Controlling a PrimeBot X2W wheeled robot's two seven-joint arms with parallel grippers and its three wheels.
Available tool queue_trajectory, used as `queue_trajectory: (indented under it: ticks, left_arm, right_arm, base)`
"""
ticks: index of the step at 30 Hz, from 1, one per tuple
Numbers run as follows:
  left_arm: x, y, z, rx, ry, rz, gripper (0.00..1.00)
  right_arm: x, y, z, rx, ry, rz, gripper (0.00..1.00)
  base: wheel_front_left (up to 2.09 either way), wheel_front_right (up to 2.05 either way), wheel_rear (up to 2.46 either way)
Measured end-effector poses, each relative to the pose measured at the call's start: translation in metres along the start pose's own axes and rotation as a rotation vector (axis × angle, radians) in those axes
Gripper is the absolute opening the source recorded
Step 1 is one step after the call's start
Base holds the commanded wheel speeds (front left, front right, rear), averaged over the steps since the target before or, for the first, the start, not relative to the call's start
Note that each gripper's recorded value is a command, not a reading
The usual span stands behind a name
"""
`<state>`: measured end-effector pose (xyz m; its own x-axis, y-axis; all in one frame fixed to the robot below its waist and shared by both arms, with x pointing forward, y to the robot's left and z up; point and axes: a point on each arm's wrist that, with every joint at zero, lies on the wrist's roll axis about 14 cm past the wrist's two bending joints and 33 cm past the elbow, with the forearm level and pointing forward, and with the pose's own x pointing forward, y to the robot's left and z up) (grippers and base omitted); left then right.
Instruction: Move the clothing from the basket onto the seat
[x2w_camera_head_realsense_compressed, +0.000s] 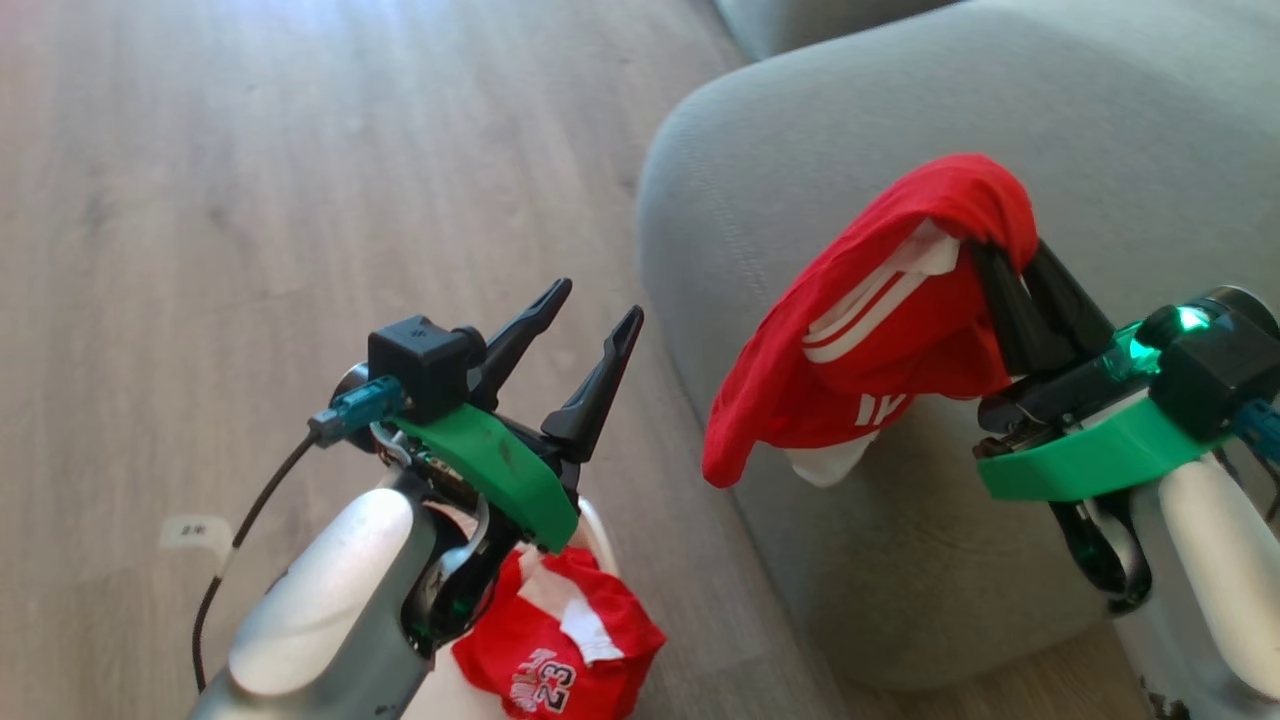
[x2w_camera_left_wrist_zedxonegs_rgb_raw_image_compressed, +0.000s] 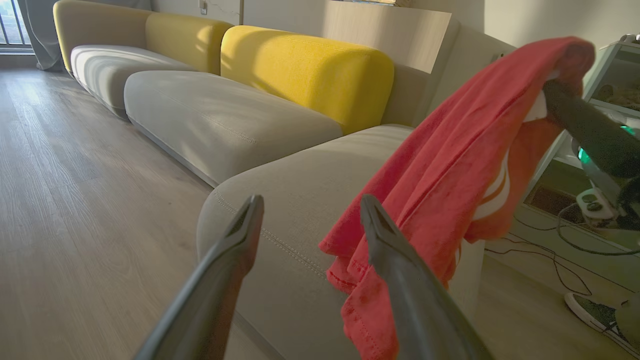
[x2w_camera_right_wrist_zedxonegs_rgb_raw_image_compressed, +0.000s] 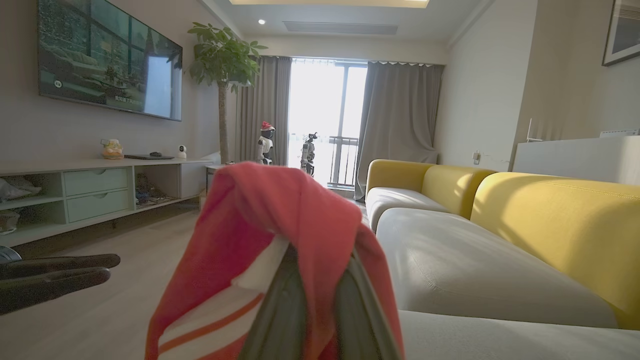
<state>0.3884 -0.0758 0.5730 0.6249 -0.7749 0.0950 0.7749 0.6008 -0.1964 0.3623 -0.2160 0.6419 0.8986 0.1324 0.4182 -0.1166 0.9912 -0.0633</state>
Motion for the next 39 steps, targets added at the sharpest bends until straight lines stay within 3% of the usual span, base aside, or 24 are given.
queue_trajectory:
  ticks: [11, 23, 33, 39]
  left_arm:
    - [0.029, -0.042, -0.011, -0.011, 0.017, -0.156, 1.00]
    - [0.046, -0.066, -0.026, -0.041, 0.045, -0.249, 1.00]
    - [0.054, -0.066, -0.026, -0.048, 0.035, -0.268, 1.00]
    - [0.057, -0.057, -0.029, -0.052, 0.029, -0.266, 1.00]
  right_arm:
    - [-0.038, -0.042, 0.024, -0.089, -0.015, -0.140, 0.00]
    - [-0.063, -0.068, 0.042, -0.159, -0.014, -0.238, 0.00]
    - [-0.061, -0.073, 0.038, -0.172, 0.009, -0.249, 0.00]
    - [-0.032, -0.085, 0.041, -0.221, 0.000, -0.221, 0.00]
  base:
    - [0.00, 0.00, 0.00]
    - [0.00, 0.00, 0.00]
    - [0.00, 0.00, 0.00]
    - [0.00, 0.00, 0.00]
